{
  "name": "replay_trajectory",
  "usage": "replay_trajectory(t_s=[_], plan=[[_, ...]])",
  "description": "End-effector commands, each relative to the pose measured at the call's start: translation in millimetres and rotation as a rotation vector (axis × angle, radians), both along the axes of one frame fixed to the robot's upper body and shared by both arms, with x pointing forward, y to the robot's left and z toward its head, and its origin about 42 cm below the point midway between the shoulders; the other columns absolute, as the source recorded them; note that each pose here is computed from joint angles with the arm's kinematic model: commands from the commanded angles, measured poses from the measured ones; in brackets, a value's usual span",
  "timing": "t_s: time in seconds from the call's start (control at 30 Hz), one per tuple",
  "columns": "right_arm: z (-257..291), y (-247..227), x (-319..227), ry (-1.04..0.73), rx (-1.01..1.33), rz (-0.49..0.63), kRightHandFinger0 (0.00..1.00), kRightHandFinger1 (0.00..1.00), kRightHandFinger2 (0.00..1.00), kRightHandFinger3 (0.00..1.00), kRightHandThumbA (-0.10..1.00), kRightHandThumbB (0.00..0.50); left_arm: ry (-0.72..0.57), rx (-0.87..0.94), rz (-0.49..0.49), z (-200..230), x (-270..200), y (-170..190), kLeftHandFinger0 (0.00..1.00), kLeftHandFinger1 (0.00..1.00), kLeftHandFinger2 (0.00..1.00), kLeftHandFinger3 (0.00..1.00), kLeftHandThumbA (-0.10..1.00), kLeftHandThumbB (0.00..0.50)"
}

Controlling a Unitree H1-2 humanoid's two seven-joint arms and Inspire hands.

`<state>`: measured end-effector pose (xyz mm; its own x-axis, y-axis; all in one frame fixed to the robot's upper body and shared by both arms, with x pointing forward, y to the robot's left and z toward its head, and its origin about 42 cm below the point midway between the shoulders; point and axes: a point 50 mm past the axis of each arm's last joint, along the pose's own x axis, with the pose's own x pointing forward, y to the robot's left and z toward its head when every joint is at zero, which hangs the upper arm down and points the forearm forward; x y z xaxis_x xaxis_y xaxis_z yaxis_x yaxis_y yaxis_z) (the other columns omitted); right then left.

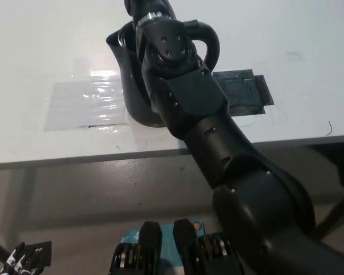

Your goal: The robot uses its right hand to push down on the lid of a kettle kept in the middle of the desk to close it

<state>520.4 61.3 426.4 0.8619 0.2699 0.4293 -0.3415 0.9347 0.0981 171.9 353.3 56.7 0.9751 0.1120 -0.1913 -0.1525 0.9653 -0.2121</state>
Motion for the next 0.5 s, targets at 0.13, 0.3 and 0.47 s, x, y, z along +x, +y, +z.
replay_trajectory(t_s=[0.13, 0.3, 0.47], plan=[[70.8, 4.4, -11.6, -0.150, 0.041, 0.026, 1.00, 1.00, 1.00, 1.00, 0.51, 0.144, -0.024, 0.007, -0.019, 5.5, -4.7, 2.1, 1.00, 1.00, 1.00, 1.00, 0.28, 0.260], [76.3, -8.5, -4.3, -0.152, 0.032, 0.000, 1.00, 1.00, 1.00, 1.00, 0.49, 0.126, -0.029, 0.002, -0.016, 6.0, -4.8, 2.7, 1.00, 1.00, 1.00, 1.00, 0.28, 0.273], [66.3, -31.2, 7.9, -0.145, 0.016, -0.039, 1.00, 1.00, 1.00, 1.00, 0.50, 0.120, -0.029, 0.004, -0.012, 6.6, -5.4, 3.0, 1.00, 1.00, 1.00, 1.00, 0.27, 0.277]])
